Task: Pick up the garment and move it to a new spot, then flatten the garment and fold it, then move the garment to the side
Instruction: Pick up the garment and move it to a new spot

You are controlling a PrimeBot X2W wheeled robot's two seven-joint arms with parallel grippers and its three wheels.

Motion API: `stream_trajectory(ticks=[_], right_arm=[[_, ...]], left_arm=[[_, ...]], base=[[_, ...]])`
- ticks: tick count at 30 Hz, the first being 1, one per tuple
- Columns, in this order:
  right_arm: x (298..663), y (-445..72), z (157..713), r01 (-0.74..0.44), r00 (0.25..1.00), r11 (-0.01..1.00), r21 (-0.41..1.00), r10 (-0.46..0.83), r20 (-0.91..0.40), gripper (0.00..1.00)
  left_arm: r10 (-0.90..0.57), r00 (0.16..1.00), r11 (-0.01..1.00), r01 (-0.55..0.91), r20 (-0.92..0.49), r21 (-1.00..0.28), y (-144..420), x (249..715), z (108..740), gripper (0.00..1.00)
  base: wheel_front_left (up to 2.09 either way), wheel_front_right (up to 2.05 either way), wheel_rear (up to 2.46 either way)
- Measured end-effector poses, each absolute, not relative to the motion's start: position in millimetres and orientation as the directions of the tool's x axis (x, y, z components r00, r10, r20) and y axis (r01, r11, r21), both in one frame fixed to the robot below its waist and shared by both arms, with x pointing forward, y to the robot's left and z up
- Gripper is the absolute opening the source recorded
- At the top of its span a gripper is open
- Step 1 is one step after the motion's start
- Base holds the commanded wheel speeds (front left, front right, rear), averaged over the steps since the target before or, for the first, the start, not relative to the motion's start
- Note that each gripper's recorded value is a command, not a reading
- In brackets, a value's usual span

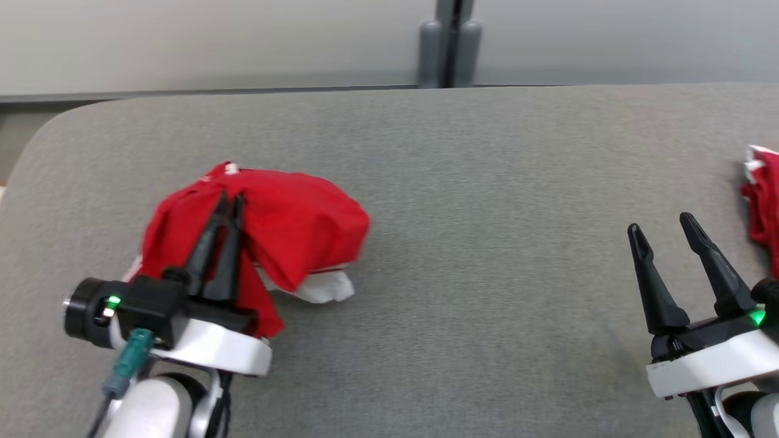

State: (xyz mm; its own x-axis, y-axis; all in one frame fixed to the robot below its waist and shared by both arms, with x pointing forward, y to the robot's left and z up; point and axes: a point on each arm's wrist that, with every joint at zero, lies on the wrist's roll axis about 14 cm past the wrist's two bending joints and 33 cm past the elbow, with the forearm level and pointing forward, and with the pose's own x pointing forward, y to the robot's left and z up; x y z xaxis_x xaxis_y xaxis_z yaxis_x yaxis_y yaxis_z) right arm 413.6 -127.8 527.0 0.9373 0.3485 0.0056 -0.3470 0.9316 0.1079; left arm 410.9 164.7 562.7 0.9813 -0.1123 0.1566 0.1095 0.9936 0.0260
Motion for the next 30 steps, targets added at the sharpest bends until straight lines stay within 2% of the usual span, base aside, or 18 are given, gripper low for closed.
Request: stream_trajectory(ticks=[7,11,14,17,22,23,24,30], right_arm=[[393.0,-170.1,530.7,-0.225,0.974,0.970,0.096,0.226,0.004,1.00],[379.8,-201.1,531.1,-0.128,0.992,0.987,0.094,0.129,0.002,1.00],[365.8,-229.8,524.5,-0.028,0.999,0.994,0.101,0.030,-0.015,1.00],[361.8,-242.0,513.3,0.023,0.999,0.994,0.107,-0.019,-0.043,1.00],[363.5,-251.2,500.5,0.065,0.996,0.992,0.112,-0.058,-0.069,1.00],[363.1,-252.9,496.4,0.073,0.995,0.991,0.111,-0.064,-0.080,1.00],[362.6,-254.2,492.4,0.079,0.994,0.991,0.111,-0.070,-0.090,1.00],[373.0,-243.1,489.5,0.040,0.996,0.992,0.123,-0.030,-0.082,1.00]], left_arm=[[-0.395,0.914,0.916,0.399,0.090,-0.033,64.2,411.9,543.4,0.00],[-0.551,0.831,0.830,0.555,0.077,-0.055,3.6,418.0,535.9,0.00],[-0.683,0.728,0.725,0.686,0.065,-0.066,-53.4,423.0,527.5,0.00],[-0.755,0.653,0.648,0.757,0.064,-0.088,-90.4,425.2,520.0,0.00],[-0.808,0.589,0.584,0.803,0.008,-0.119,-115.6,426.1,489.8,0.00],[-0.814,0.581,0.575,0.807,0.008,-0.136,-119.5,426.1,485.5,0.40],[-0.819,0.574,0.567,0.811,0.007,-0.143,-123.0,425.6,482.0,1.00],[-0.795,0.602,0.591,0.796,0.077,-0.130,-115.4,428.5,492.1,1.00]], base=[[0.00,0.00,0.00],[0.00,0.00,0.00],[0.00,0.00,0.00],[0.00,0.00,0.00],[0.00,0.00,0.00],[0.00,0.00,0.00],[0.00,0.00,0.00],[0.00,0.00,0.00]])
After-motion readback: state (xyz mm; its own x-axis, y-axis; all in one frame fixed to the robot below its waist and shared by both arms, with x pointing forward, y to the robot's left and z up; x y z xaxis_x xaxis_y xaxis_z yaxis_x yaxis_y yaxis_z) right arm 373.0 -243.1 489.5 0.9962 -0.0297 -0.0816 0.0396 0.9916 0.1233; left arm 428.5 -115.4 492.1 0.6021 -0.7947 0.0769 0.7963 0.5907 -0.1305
